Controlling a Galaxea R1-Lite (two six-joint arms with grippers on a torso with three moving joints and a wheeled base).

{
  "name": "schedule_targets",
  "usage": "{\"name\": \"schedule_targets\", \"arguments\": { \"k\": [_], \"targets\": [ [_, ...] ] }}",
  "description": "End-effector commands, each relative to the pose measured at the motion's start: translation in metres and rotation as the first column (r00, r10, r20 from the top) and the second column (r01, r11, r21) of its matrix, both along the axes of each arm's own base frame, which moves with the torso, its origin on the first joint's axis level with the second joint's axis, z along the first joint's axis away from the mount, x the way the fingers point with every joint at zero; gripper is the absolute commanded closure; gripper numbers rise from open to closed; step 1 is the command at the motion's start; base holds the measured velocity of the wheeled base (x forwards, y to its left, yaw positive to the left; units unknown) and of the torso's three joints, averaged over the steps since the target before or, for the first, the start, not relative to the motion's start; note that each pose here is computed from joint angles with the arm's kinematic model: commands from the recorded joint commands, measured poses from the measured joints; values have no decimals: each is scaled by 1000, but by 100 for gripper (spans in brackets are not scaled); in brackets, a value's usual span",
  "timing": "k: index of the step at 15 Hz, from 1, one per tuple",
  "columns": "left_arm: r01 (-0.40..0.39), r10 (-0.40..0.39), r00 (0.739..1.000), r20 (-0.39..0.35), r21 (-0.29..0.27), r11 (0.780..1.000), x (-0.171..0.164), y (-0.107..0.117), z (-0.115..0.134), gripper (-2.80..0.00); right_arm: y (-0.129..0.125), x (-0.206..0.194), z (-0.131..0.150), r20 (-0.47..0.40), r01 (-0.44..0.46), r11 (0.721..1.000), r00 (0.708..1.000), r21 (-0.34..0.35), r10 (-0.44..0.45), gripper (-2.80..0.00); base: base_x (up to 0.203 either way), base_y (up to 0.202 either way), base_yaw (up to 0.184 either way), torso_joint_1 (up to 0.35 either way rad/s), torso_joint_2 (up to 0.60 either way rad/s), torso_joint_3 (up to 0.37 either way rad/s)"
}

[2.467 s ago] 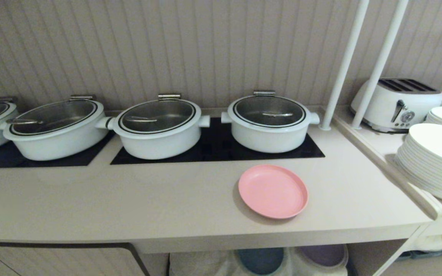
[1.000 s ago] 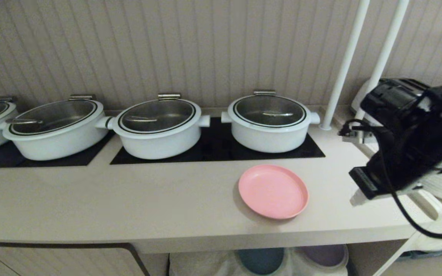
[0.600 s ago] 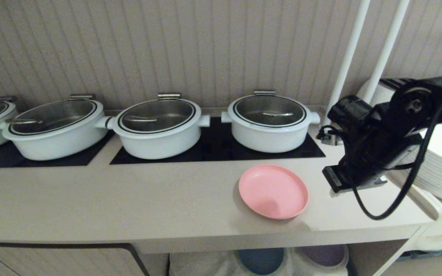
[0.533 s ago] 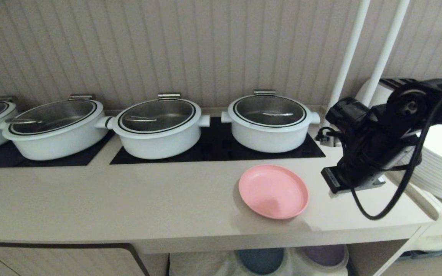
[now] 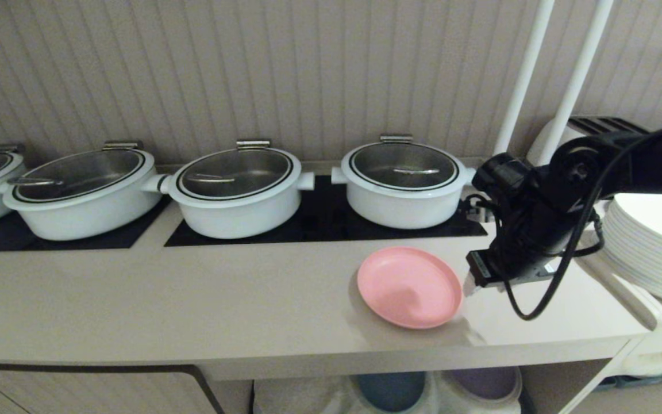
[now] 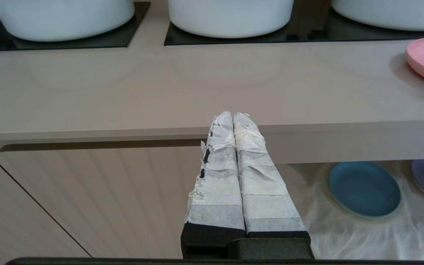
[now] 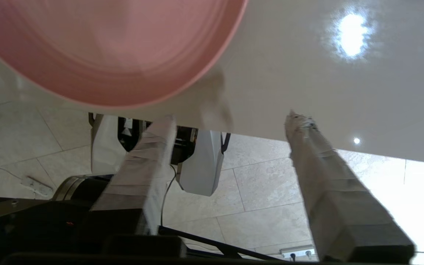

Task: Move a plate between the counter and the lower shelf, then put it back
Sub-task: Pick up the plate

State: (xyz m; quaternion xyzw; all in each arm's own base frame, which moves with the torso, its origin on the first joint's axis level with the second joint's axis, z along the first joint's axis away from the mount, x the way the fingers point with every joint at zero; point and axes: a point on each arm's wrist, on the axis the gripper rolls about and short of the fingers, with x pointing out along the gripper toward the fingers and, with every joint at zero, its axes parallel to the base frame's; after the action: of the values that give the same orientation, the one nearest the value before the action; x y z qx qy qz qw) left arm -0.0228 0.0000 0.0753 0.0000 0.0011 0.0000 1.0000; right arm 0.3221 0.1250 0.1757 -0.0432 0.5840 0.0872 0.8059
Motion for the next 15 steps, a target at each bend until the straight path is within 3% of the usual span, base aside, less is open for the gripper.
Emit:
{"name": "schedule_targets", "arguments": {
  "k": [1, 15],
  "targets": [
    [0, 0, 1000, 1, 0, 1000, 0, 0, 0, 0, 2, 6, -4, -7, 3, 1000, 1000, -1, -3, -280, 0, 0, 0, 0, 0, 0],
    [0, 0, 1000, 1, 0, 1000, 0, 0, 0, 0, 18, 53, -39, -46, 124, 991, 991, 55, -122, -280, 0, 0, 0, 0, 0, 0]
  ]
}}
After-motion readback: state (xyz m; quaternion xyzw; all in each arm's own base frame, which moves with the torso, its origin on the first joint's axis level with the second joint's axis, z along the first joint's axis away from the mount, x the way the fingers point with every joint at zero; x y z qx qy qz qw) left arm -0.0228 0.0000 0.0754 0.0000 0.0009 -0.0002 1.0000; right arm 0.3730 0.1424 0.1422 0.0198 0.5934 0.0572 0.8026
